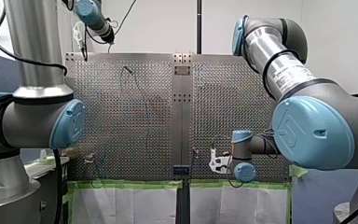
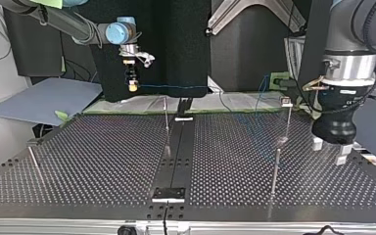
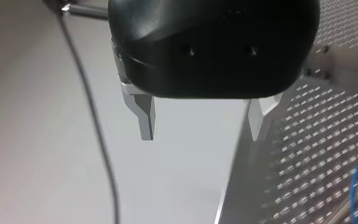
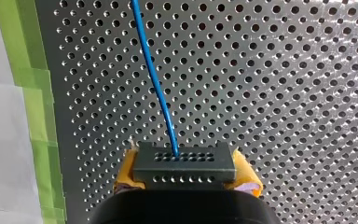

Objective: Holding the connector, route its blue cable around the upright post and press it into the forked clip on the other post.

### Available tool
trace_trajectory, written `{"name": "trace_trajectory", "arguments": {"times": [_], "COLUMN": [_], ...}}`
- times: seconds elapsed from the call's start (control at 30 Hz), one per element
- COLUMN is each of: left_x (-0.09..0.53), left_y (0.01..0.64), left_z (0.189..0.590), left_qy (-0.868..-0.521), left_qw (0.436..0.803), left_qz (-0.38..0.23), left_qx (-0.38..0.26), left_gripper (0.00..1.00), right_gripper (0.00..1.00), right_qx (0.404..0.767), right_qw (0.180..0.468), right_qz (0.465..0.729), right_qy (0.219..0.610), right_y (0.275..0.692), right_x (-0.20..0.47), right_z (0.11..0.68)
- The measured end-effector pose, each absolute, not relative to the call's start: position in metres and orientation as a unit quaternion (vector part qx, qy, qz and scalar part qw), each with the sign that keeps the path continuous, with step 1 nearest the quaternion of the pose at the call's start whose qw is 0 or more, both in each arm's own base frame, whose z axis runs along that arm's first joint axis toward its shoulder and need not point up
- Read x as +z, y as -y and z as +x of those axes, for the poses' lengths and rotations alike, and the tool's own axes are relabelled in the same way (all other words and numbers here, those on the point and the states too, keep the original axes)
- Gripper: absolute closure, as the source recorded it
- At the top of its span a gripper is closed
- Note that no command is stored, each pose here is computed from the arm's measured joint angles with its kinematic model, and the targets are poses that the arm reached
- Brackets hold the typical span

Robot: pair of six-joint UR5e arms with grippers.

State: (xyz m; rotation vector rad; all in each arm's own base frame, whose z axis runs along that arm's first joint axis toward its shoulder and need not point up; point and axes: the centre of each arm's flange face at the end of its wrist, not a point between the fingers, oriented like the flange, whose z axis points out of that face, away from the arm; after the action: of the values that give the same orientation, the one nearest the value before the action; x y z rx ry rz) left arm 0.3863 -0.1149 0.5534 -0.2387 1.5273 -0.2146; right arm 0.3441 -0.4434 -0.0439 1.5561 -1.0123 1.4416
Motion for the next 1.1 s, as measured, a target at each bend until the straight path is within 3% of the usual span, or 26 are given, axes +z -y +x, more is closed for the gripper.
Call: {"name": "trace_trajectory", "arguments": {"times": [0.5, 1.1], "left_x": [0.52, 0.508], "left_y": [0.143, 0.143], "left_z": [0.398, 0.397], "left_qy": [-0.746, -0.765], "left_qw": [0.659, 0.64], "left_qz": [-0.022, -0.05], "left_qx": [-0.099, -0.051], "left_gripper": [0.0, 0.0], "right_gripper": [1.0, 1.0], "right_qx": [0.569, 0.571], "right_qw": [0.386, 0.385], "right_qz": [0.609, 0.609], "right_qy": [0.395, 0.394], "right_y": [0.444, 0.445], "right_x": [-0.043, -0.043], "right_z": [0.345, 0.345]}}
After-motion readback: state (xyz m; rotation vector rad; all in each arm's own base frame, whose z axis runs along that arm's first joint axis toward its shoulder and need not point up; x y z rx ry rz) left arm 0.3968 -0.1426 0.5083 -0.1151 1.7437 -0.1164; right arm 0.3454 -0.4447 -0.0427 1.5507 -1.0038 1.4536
